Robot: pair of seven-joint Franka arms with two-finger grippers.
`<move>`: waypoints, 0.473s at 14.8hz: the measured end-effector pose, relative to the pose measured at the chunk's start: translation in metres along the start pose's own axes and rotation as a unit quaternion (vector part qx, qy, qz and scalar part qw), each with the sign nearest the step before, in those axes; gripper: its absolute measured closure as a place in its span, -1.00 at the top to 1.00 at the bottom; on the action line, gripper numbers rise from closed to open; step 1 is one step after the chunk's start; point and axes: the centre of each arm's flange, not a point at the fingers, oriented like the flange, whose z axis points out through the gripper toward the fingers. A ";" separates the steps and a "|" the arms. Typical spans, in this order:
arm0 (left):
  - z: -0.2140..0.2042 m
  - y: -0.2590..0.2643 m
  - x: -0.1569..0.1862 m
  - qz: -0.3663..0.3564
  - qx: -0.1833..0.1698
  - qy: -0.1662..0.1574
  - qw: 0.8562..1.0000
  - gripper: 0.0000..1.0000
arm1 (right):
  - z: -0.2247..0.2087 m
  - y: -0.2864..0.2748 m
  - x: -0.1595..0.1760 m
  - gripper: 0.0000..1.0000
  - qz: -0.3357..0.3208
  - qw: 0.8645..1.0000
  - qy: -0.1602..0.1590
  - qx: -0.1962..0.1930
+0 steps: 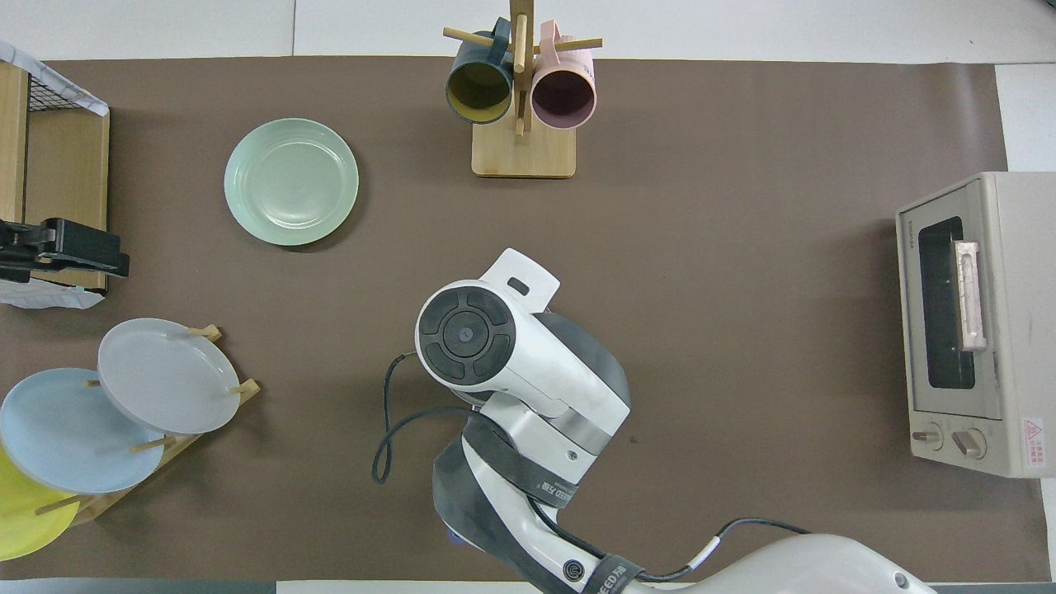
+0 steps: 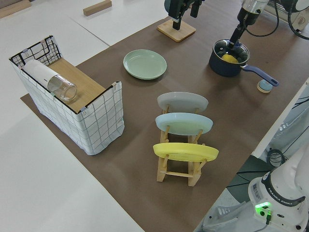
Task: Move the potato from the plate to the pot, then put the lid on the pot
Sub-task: 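Lower the glass lid onto the saucepan with the right gripper, then release the lid and withdraw the right gripper from the saucepan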
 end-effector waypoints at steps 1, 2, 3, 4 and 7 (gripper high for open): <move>0.000 0.000 0.000 0.000 0.000 0.000 1.000 1.00 | -0.004 0.000 0.002 1.00 0.001 1.000 0.004 0.002; 0.000 0.000 0.000 0.000 0.000 0.000 1.000 1.00 | -0.012 0.000 0.004 1.00 0.003 1.000 0.009 0.004; 0.000 -0.001 0.000 -0.001 0.000 0.000 1.000 1.00 | -0.024 0.003 0.008 1.00 0.007 1.000 0.013 0.004; 0.000 -0.002 0.000 -0.002 0.000 0.000 1.000 1.00 | -0.039 0.008 0.013 1.00 0.013 1.000 0.014 -0.001; 0.000 -0.004 0.000 -0.004 0.000 0.000 1.000 1.00 | -0.090 0.053 0.032 1.00 0.008 1.000 0.015 -0.026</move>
